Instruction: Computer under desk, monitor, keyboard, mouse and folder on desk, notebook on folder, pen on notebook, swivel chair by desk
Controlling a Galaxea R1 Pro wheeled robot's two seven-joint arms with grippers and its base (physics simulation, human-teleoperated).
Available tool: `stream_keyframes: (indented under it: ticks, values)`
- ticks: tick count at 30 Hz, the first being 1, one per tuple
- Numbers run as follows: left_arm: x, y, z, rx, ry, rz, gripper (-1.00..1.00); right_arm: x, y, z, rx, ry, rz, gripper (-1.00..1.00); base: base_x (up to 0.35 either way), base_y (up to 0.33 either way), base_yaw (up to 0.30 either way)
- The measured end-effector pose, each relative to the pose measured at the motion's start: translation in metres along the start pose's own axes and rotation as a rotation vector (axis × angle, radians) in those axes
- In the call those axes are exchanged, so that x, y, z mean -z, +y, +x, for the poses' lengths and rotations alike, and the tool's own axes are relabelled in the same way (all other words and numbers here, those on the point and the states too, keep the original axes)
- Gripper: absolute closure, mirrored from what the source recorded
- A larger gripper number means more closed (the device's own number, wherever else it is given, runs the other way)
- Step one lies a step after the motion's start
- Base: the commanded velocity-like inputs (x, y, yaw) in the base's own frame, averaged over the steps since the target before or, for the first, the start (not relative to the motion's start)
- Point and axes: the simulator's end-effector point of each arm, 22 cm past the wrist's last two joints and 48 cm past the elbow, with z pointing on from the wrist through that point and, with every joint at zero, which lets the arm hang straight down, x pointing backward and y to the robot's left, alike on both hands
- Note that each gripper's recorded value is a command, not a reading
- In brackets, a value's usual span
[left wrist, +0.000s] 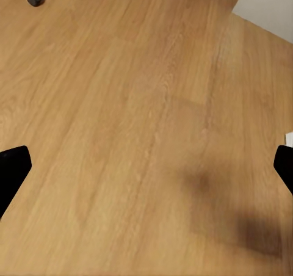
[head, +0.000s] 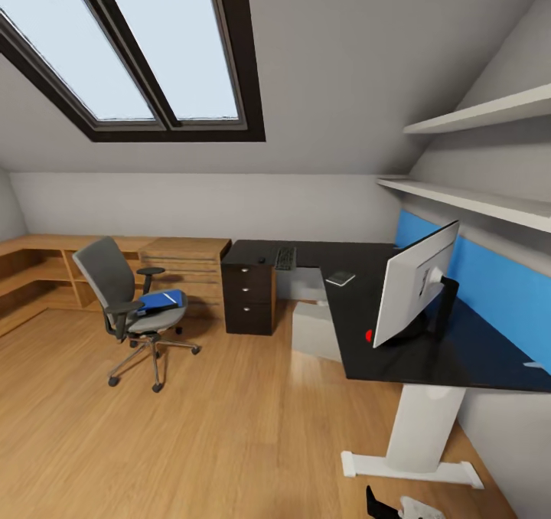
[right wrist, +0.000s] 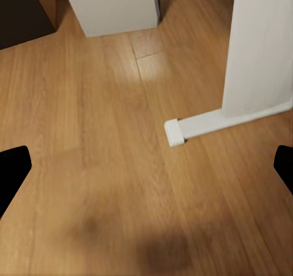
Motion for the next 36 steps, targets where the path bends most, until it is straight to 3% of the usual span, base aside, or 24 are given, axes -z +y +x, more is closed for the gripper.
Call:
stream_keyframes:
  ticks: [6, 10, 13, 16, 22, 27, 30, 36]
  values:
    - [0.000, 0.000, 0.000, 0.000, 0.000, -0.001, -1.00, 0.000, 0.001, -0.018, 0.008, -0.077, 0.003, -1.00, 0.007, 0.004, 0.000]
    - [0.000, 0.000, 0.000, 0.001, 0.001, -0.001, -1.00, -0.009, -0.004, -0.057, 0.004, -0.169, 0.053, -1.00, 0.001, 0.000, 0.000]
    - [0.000, 0.001, 0.000, 0.001, 0.001, -0.003, -1.00, -0.023, -0.004, -0.104, 0.061, -0.225, 0.103, -1.00, 0.000, 0.000, 0.000]
    - [0.000, 0.001, 0.000, 0.001, 0.001, -0.004, -1.00, -0.033, -0.002, -0.141, 0.123, -0.216, 0.150, -1.00, 0.000, 0.000, 0.000]
    - [0.000, 0.002, 0.001, 0.003, 0.003, -0.008, -1.00, -0.032, 0.013, -0.230, 0.157, -0.248, 0.186, -1.00, 0.000, 0.000, 0.000]
    - [0.000, 0.004, 0.001, 0.006, 0.002, -0.014, -1.00, -0.018, 0.031, -0.285, 0.137, -0.327, 0.173, -1.00, 0.000, 0.000, 0.000]
    - [0.000, 0.005, 0.000, 0.008, 0.002, -0.016, -1.00, 0.002, 0.065, -0.326, 0.069, -0.411, 0.129, -1.00, 0.000, 0.000, 0.000]
    - [0.000, 0.004, 0.000, 0.008, 0.001, -0.015, -1.00, 0.042, 0.081, -0.389, 0.003, -0.517, 0.127, -1.00, 0.000, 0.000, 0.000]
